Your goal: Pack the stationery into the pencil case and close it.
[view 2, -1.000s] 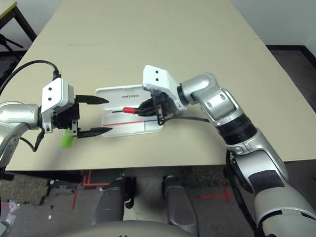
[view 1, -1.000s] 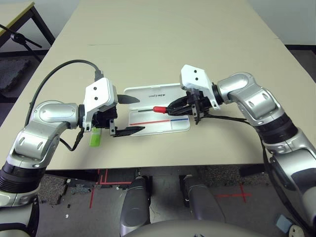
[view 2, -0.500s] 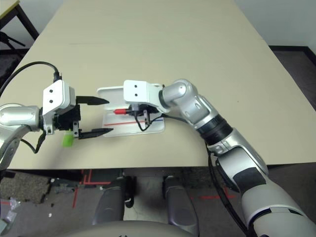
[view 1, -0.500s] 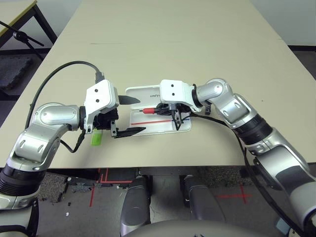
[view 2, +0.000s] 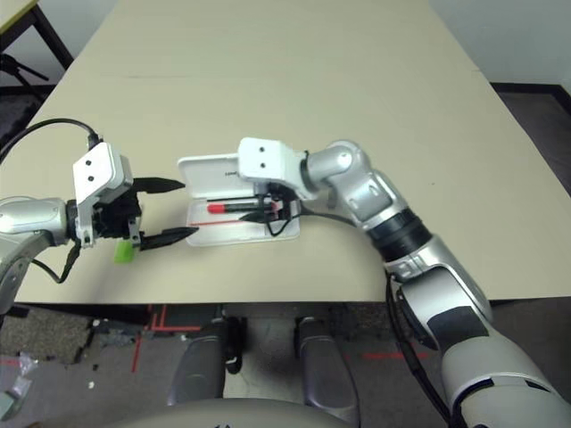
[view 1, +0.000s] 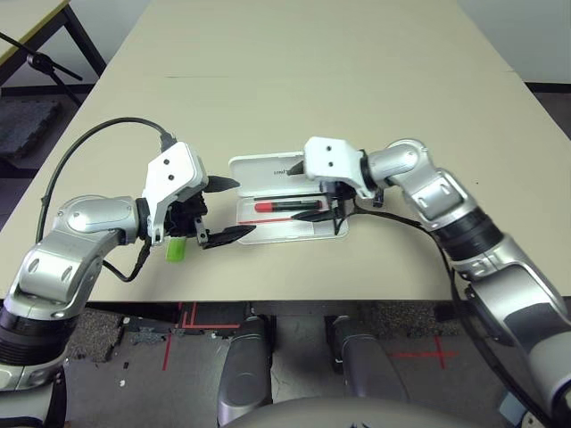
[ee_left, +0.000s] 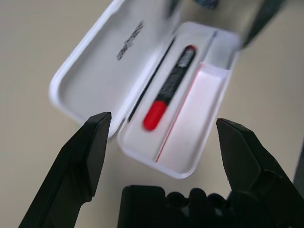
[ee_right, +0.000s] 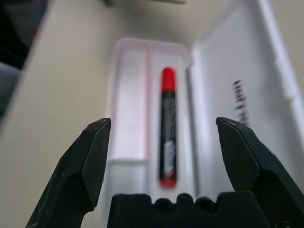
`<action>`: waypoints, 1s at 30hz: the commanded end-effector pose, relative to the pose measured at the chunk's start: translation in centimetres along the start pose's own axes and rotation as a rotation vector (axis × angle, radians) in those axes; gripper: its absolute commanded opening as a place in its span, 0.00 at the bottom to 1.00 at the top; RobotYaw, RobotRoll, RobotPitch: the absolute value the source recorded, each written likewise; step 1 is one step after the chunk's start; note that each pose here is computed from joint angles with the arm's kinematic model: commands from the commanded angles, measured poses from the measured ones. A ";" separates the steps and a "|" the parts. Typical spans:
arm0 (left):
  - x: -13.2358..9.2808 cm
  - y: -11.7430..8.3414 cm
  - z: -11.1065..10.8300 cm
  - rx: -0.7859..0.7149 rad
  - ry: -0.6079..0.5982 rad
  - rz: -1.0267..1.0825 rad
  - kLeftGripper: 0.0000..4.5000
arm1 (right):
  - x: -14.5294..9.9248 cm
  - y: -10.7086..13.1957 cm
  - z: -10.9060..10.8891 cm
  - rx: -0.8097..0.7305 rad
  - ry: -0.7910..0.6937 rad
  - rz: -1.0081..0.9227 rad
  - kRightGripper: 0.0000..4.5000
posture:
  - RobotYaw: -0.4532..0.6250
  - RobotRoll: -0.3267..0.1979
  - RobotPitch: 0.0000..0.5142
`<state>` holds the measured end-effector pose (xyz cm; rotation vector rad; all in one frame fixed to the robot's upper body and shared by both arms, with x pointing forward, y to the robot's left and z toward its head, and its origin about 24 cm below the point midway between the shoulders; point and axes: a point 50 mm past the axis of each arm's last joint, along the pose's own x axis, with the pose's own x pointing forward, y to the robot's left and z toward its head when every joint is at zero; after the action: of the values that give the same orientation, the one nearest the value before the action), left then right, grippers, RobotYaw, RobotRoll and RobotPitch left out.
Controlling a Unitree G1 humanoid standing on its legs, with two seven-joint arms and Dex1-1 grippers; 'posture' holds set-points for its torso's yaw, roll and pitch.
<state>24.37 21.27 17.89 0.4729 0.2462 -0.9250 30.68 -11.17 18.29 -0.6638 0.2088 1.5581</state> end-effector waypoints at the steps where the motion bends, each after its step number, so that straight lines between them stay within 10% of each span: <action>1: -0.7 0.0 0.1 -0.046 -0.008 0.048 1.00 | -2.2 1.4 -0.1 0.038 -0.042 0.087 0.99 | 0.50 0.62 0.37; 30: -2.6 -0.5 -5.0 -0.629 0.433 0.670 1.00 | -3.6 3.0 -1.6 0.125 -0.094 0.081 0.99 | 0.51 0.62 0.39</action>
<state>22.69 24.85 15.07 0.1466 0.6652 -0.1005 28.40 -15.59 18.00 -0.4815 0.2830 1.6216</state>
